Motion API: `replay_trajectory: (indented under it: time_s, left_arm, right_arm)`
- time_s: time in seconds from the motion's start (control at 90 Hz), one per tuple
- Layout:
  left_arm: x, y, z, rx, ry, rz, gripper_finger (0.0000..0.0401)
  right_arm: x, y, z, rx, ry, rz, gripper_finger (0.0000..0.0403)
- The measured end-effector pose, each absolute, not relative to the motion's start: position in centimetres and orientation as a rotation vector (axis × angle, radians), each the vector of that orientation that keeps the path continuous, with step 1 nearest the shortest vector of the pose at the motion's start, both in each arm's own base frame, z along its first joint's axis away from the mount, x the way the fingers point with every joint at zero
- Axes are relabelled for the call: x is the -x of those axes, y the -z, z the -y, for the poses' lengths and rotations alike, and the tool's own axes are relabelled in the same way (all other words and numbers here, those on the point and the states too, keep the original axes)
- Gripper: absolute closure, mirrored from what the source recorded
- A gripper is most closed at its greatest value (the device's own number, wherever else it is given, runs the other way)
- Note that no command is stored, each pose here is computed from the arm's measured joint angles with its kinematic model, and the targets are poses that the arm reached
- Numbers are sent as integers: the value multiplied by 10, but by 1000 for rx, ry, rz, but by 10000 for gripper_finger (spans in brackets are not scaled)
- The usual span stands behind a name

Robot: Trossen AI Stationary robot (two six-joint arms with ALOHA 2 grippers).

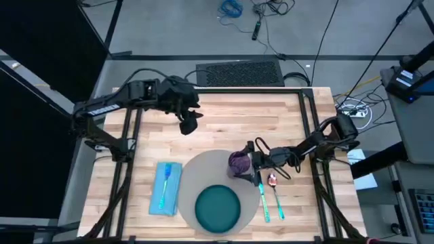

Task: Set table place
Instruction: Put the purple glass on the gray placemat to the top of the green plate

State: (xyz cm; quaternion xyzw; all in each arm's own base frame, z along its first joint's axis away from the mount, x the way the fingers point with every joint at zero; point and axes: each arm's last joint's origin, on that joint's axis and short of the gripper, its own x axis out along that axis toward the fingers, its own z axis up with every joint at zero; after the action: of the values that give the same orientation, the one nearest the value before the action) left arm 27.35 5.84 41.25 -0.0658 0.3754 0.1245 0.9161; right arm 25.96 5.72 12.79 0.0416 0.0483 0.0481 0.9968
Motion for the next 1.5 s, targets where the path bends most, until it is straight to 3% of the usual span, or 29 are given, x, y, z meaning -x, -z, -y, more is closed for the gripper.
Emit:
replay_trajectory:
  time_s: [0.478, 0.756, 1.067, 1.311, 1.5]
  left_arm:
    - [-293, -413, -62, 204, -282, -656, 233]
    - [-303, -407, -45, 109, -194, -691, 233]
    - [-324, -397, -35, 34, -231, -678, 233]
    - [-332, -403, 0, 9, 234, -584, 233]
    - [-358, -371, 36, -161, 379, -653, 233]
  right_arm:
    - [-259, -126, -57, -80, -96, -116, 3]
    - [-259, -126, -57, -80, -96, -116, 3]
    - [-259, -126, -57, -80, -96, -115, 3]
    - [-259, -126, -57, -80, -96, -115, 3]
    - [-259, -126, -57, -92, -95, -115, 3]
